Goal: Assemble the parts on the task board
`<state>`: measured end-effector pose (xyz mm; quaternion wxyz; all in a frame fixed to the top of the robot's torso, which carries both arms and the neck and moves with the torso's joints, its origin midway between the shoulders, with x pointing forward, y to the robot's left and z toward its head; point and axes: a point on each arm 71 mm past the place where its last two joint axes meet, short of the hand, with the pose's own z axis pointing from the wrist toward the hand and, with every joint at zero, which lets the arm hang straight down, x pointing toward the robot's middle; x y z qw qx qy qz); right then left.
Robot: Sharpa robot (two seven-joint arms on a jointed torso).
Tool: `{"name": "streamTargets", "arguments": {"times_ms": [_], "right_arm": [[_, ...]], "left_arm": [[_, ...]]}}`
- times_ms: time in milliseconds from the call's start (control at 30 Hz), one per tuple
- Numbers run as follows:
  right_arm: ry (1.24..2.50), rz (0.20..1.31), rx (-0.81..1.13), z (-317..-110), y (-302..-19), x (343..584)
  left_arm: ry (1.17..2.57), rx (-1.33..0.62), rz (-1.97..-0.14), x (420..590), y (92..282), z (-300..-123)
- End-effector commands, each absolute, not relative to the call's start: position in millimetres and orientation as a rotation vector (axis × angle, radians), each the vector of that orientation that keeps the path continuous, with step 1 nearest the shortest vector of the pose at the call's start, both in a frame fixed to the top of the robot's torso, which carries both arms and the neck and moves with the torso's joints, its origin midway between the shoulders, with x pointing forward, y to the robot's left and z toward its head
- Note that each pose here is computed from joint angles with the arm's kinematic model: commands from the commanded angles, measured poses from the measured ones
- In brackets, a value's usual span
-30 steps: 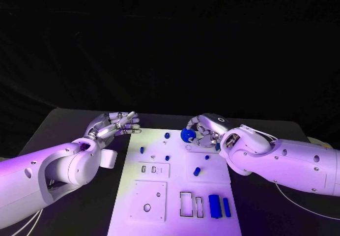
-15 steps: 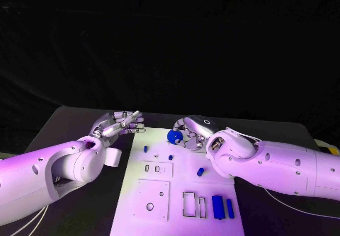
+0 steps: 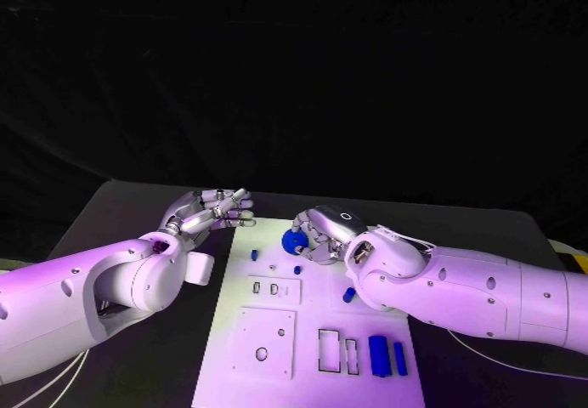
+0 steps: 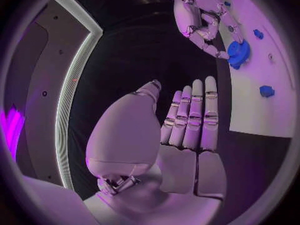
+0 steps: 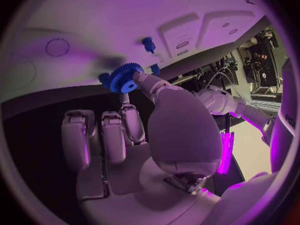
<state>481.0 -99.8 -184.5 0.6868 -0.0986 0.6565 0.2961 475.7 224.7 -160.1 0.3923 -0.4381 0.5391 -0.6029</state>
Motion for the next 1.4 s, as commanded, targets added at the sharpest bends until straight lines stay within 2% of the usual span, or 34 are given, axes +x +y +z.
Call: {"name": "streamTargets", "arguments": {"times_ms": [33,833,1400], "right_arm": [[1.489,0.646,-0.243,-188.5,-97.6,482.0],[1.521,0.631,-0.252,-202.3,-89.4,488.8],[1.582,0.645,-0.224,-205.9,-99.9,488.3]], "left_arm": [[1.368,-1.105,-1.561,474.9,221.8,-158.5],[1.37,-1.106,-1.559,474.8,222.2,-158.5],[1.368,-1.108,-1.554,475.0,223.9,-158.7]]}}
